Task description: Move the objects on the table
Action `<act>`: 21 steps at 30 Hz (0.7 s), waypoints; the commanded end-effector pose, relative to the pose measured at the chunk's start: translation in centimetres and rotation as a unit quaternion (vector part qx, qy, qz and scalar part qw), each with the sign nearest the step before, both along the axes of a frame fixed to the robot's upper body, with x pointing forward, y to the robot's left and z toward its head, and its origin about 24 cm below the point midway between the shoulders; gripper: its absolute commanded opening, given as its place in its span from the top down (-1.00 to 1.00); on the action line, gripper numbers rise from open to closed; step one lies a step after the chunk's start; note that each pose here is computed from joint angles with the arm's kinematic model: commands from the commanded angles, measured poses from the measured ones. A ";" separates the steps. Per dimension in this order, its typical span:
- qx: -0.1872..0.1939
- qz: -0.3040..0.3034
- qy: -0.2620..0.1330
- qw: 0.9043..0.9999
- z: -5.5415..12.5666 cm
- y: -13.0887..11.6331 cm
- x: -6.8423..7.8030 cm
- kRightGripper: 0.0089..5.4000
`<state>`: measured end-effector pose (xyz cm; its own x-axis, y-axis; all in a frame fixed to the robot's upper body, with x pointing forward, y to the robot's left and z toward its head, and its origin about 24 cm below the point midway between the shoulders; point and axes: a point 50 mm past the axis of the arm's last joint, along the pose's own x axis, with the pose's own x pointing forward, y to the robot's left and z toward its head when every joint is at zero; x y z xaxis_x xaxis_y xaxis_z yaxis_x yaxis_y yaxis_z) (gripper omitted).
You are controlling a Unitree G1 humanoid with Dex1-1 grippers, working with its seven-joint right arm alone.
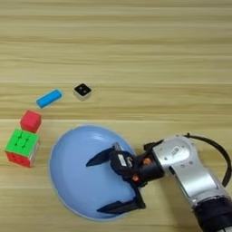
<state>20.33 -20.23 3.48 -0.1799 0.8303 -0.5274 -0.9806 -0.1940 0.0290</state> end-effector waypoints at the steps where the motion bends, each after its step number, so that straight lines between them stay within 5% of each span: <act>1: -0.026 0.008 -0.040 0.999 1.5 -0.9 0.6 -0.99; 13: -0.020 0.082 -0.023 0.996 0.5 1.5 -1.0 -0.99; 21: -0.013 0.103 -0.033 0.994 -0.1 3.7 -0.8 -0.99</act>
<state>18.80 -17.32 3.09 -0.3453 0.7797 -0.5223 -0.9192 -0.3933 0.0204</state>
